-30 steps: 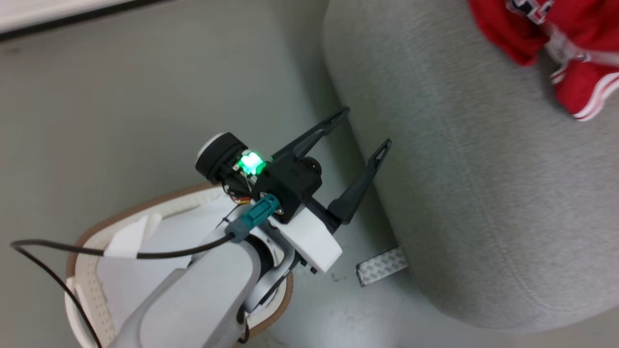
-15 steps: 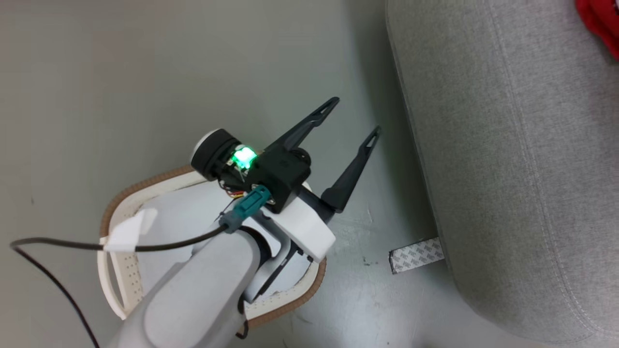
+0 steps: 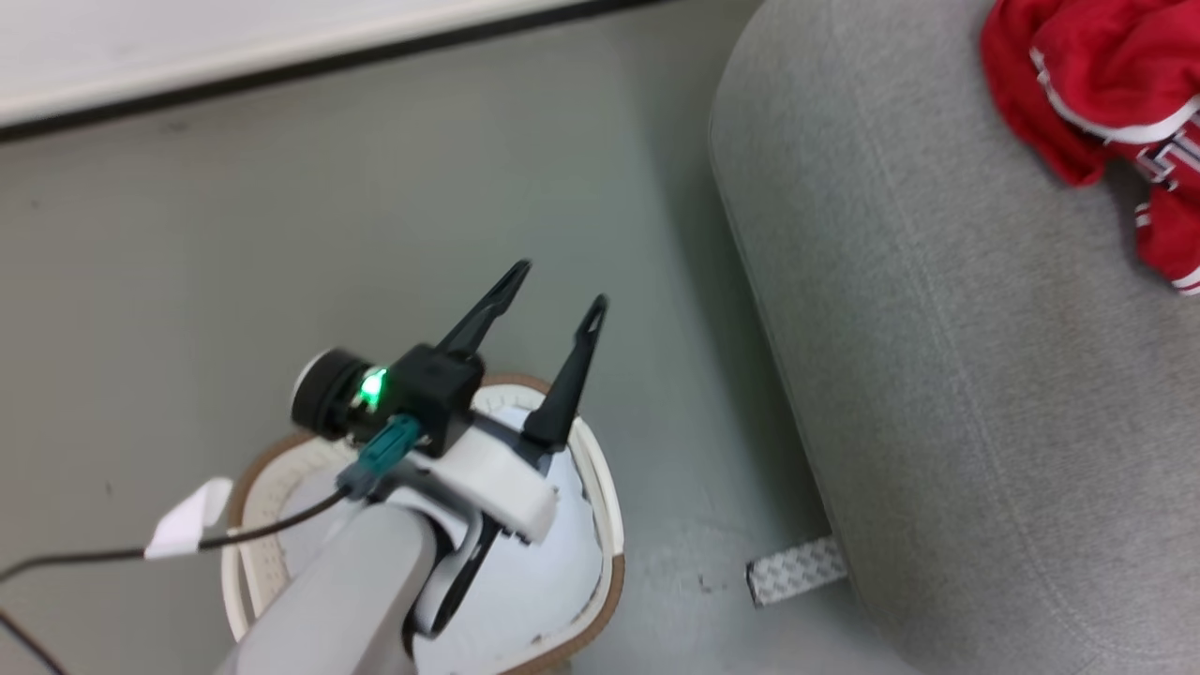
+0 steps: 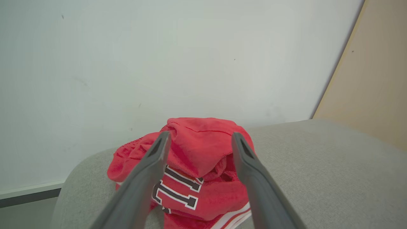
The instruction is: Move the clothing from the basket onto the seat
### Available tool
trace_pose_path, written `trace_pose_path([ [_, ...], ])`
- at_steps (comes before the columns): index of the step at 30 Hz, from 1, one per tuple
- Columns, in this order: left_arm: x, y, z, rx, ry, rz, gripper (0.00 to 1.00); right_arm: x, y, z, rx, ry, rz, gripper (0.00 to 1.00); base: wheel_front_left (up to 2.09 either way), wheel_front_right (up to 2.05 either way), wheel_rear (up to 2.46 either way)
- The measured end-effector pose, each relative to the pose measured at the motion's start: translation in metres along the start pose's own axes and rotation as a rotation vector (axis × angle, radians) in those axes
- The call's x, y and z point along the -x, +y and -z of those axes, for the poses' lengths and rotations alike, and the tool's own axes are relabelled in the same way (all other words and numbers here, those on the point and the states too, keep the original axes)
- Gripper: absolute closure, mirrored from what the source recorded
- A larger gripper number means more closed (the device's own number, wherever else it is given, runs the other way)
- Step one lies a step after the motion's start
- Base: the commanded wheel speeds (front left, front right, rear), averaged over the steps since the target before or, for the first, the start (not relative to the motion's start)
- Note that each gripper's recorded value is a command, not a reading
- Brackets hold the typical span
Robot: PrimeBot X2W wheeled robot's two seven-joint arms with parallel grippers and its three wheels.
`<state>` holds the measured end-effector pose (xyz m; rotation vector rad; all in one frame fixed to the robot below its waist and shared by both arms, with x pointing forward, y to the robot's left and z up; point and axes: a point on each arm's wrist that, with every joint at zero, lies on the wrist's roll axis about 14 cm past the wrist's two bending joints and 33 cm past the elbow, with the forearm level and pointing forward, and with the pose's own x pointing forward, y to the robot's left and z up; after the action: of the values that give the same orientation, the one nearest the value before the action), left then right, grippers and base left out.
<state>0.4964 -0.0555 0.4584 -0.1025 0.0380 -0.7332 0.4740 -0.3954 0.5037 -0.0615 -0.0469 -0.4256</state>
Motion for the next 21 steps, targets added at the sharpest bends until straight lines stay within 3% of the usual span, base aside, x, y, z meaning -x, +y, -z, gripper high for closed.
trace_pose_path([
  [11, 0.078, 0.028, -0.012, -0.020, 0.014, -0.249, 0.00, 0.082, 0.045, -0.059, -0.056, -0.151, -0.169, 0.00, 0.00, 0.00, 0.00],
  [21, 0.166, 0.051, -0.021, -0.057, 0.016, -0.486, 0.00, 0.157, 0.100, -0.045, -0.153, -0.097, -0.343, 0.00, 0.00, 0.00, 0.00],
])
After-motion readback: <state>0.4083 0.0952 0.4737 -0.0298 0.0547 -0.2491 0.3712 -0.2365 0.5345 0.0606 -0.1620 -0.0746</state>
